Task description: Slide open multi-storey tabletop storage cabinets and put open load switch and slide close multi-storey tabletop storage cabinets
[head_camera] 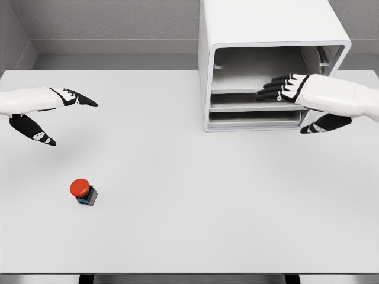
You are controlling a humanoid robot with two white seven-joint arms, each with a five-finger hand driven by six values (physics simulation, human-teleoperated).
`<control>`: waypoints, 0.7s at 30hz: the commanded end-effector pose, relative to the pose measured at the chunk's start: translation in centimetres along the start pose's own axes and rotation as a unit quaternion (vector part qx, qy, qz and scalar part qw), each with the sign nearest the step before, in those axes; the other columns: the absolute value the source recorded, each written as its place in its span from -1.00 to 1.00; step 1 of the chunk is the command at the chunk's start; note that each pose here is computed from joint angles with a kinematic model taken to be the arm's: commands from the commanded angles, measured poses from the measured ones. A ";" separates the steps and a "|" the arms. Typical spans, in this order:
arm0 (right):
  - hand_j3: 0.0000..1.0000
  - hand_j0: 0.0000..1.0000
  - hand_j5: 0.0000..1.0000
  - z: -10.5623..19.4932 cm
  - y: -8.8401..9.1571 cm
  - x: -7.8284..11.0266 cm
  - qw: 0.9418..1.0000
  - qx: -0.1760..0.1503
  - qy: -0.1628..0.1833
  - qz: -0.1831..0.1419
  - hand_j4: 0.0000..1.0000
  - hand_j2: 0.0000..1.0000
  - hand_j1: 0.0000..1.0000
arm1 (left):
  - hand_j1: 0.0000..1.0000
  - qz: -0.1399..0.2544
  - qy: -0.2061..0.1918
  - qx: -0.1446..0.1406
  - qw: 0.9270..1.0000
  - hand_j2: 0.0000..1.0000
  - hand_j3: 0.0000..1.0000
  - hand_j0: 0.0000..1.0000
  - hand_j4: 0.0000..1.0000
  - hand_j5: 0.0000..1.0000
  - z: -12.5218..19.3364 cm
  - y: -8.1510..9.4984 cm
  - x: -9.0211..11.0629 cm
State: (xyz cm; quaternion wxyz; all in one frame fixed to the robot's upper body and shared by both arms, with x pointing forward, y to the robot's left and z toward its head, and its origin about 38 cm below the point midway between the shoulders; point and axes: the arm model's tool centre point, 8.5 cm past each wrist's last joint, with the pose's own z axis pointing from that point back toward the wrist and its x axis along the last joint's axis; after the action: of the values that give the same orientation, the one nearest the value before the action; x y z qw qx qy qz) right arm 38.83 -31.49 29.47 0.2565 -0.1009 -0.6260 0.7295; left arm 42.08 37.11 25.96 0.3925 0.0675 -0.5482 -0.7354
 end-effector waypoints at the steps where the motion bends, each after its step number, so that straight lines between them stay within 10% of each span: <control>1: 1.00 1.00 1.00 0.2 0.1 -0.1 1.000 0.002 0.003 -0.005 1.00 1.00 1.00 | 1.00 0.002 0.000 0.003 1.000 1.00 1.00 1.00 1.00 1.00 0.0 0.1 0.0; 13: 1.00 1.00 1.00 -3.3 1.2 1.0 0.999 0.012 -0.041 -0.018 1.00 1.00 1.00 | 1.00 0.007 -0.003 -0.022 1.000 1.00 1.00 1.00 1.00 1.00 1.5 -2.3 1.1; 21: 1.00 1.00 1.00 -3.4 0.6 -2.4 1.000 0.007 -0.001 -0.027 1.00 1.00 1.00 | 1.00 0.027 -0.010 -0.027 0.999 1.00 1.00 1.00 1.00 1.00 2.1 -4.5 1.7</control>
State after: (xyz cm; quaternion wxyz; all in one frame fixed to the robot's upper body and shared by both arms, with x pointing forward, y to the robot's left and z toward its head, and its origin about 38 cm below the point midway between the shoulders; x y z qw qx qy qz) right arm 41.78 -29.59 28.40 0.2640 -0.0835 -0.6252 0.7297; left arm 37.25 38.21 22.12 0.4175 0.0259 -0.5210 -0.7440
